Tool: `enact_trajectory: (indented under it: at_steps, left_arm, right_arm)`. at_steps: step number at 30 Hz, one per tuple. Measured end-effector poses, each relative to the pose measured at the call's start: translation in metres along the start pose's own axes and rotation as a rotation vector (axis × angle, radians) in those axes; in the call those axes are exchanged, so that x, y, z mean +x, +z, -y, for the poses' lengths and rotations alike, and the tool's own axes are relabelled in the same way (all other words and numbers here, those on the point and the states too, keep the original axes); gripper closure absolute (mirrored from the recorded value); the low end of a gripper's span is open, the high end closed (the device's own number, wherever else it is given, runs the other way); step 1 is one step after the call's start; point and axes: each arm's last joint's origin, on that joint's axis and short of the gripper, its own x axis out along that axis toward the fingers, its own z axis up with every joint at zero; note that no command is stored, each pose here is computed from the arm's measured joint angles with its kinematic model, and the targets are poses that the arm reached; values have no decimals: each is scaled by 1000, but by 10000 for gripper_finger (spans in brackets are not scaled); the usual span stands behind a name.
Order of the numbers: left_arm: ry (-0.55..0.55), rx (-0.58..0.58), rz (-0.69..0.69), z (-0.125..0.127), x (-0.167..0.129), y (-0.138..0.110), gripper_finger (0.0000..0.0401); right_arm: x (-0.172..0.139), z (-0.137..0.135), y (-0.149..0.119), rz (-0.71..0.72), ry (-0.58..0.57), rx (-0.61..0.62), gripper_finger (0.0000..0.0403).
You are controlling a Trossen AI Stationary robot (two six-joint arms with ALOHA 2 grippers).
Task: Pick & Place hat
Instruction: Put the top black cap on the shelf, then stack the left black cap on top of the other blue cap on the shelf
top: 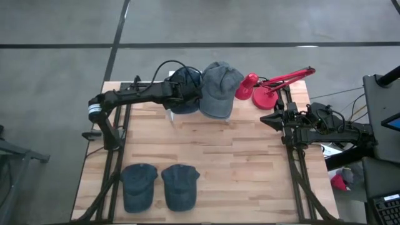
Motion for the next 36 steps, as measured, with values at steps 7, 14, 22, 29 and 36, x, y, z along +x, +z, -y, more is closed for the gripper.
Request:
enact_trajectory:
  at_steps: [7, 14, 22, 29, 36]
  left_arm:
    - [-5, 6, -9, 0, -1, -1, 309]
    - [-23, 1, -10, -2, -7, 2, 236]
    - [-69, 12, 3, -9, -25, 12, 196]
    - [-124, 29, 16, -20, -45, 25, 195]
    - [-307, 164, -171, -28, -69, 26, 195]
  right_arm:
    - [0, 0, 0, 0, 0, 0, 374]
    - [0, 0, 0, 0, 1, 0, 374]
    - [0, 0, 0, -1, 1, 0, 374]
    - [0, 0, 0, -1, 2, 0, 374]
    - [0, 0, 0, 0, 1, 2, 374]
